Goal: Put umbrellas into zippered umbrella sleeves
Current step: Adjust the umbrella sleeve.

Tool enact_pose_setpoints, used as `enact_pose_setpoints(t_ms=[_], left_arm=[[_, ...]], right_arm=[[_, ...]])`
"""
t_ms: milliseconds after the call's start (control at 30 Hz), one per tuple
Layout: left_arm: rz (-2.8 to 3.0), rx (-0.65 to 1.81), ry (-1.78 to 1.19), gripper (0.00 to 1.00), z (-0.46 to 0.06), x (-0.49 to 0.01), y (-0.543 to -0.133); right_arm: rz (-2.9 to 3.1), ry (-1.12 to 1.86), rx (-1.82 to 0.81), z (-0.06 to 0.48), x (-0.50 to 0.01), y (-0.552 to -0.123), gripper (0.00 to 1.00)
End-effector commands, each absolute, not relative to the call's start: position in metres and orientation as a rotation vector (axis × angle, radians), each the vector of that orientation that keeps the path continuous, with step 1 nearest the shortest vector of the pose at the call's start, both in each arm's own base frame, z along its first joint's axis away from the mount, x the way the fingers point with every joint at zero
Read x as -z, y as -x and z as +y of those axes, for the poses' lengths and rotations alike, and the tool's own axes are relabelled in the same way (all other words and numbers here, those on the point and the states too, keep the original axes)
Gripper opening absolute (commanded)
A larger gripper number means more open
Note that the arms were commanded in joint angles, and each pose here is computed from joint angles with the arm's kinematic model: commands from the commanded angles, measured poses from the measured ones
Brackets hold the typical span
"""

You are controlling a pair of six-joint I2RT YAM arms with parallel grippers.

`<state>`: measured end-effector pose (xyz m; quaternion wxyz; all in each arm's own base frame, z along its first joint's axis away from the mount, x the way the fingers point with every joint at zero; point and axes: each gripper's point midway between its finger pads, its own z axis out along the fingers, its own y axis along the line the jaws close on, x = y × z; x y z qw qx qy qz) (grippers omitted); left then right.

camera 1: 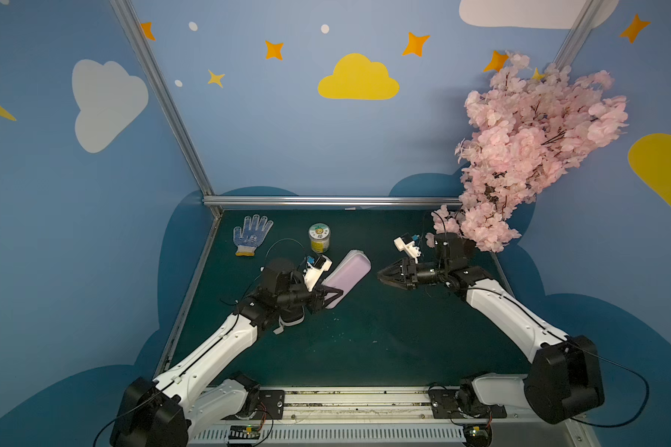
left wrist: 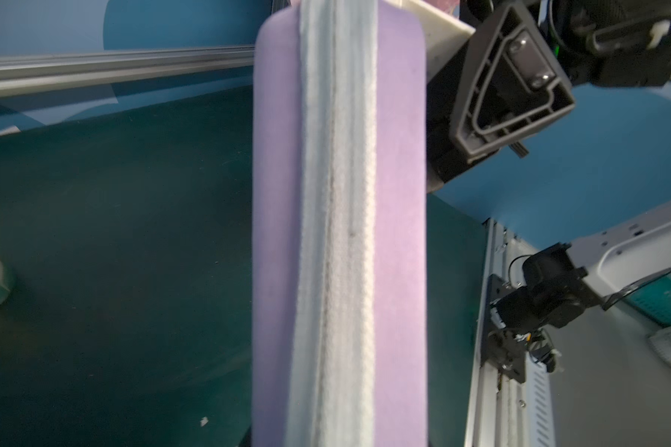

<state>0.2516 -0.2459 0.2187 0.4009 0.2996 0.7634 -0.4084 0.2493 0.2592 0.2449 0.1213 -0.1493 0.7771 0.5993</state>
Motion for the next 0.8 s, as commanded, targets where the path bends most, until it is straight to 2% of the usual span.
enact_pose_setpoints(t_ms=[0, 467, 533, 767], left_arm=[[1.84, 1.261, -0.641, 0.03, -0.26, -0.256, -0.251], [1.898, 1.502, -0.484, 0.05, -0.284, -0.249, -0.251], [1.934, 1.501, -0.458, 0.09, -0.284, -0.242, -0.253], [2.026, 1.536, -0.401, 0.21, -0.288, -0.231, -0.254]], right_arm=[[2.204, 0.434, -1.7, 0.264, -0.249, -0.259, 0.8], [2.069, 0.381, -1.777, 0.311, -0.275, -0.29, 0.82], [2.044, 0.381, -1.775, 0.31, -0.282, -0.29, 0.79], [2.071, 0.377, -1.736, 0.312, -0.273, -0.289, 0.57]])
